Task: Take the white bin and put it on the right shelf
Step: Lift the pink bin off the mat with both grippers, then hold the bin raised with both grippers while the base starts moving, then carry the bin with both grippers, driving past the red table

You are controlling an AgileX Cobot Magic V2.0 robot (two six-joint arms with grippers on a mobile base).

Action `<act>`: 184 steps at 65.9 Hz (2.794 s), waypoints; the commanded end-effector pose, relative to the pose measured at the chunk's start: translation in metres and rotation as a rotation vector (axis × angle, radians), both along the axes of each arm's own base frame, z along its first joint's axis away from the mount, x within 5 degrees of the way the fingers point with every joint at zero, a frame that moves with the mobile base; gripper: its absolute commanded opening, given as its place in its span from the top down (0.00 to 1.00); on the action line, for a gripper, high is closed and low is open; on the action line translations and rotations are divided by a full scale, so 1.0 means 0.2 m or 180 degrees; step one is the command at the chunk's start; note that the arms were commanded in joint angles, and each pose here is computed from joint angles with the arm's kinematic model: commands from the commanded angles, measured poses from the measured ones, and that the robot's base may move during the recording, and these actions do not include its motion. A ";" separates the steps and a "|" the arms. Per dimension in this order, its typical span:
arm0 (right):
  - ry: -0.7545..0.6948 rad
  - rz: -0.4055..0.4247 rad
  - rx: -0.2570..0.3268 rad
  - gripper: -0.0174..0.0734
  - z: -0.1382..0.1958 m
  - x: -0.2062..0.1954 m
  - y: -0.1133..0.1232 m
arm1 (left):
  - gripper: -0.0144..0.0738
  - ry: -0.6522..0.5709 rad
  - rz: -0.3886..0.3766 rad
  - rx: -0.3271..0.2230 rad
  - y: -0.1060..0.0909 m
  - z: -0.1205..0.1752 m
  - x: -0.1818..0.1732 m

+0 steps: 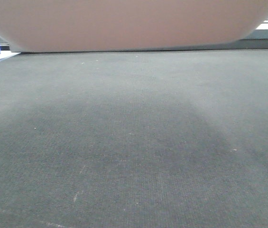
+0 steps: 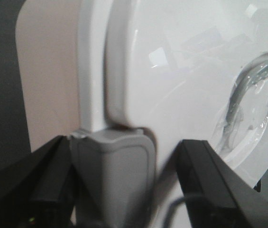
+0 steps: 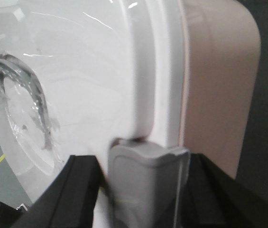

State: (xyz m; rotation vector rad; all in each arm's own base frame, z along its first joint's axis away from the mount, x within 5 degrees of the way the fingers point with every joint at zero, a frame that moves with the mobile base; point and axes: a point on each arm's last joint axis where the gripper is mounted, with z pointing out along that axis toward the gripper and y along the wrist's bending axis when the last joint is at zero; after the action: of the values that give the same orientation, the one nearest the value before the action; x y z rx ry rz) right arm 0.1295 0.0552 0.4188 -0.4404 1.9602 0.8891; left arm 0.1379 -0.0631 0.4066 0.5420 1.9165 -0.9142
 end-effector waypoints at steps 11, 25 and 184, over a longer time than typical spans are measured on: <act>-0.0096 0.0527 0.0371 0.47 0.10 -0.10 0.06 | 0.59 -0.0087 -0.0693 -0.0496 -0.08 0.13 -0.15; -0.0092 0.0535 0.0369 0.47 0.10 -0.10 0.06 | 0.60 -0.0086 -0.0691 -0.0490 -0.08 0.13 -0.15; -0.0145 0.0427 0.0394 0.47 0.10 -0.08 0.06 | 0.60 -0.0087 -0.0685 -0.0485 -0.08 0.13 -0.14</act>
State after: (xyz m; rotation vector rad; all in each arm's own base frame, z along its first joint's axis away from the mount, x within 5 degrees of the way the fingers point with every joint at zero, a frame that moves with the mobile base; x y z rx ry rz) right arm 0.1293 0.0535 0.4177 -0.4410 1.9714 0.8485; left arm 0.1334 -0.0639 0.4087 0.5450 1.9056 -0.9181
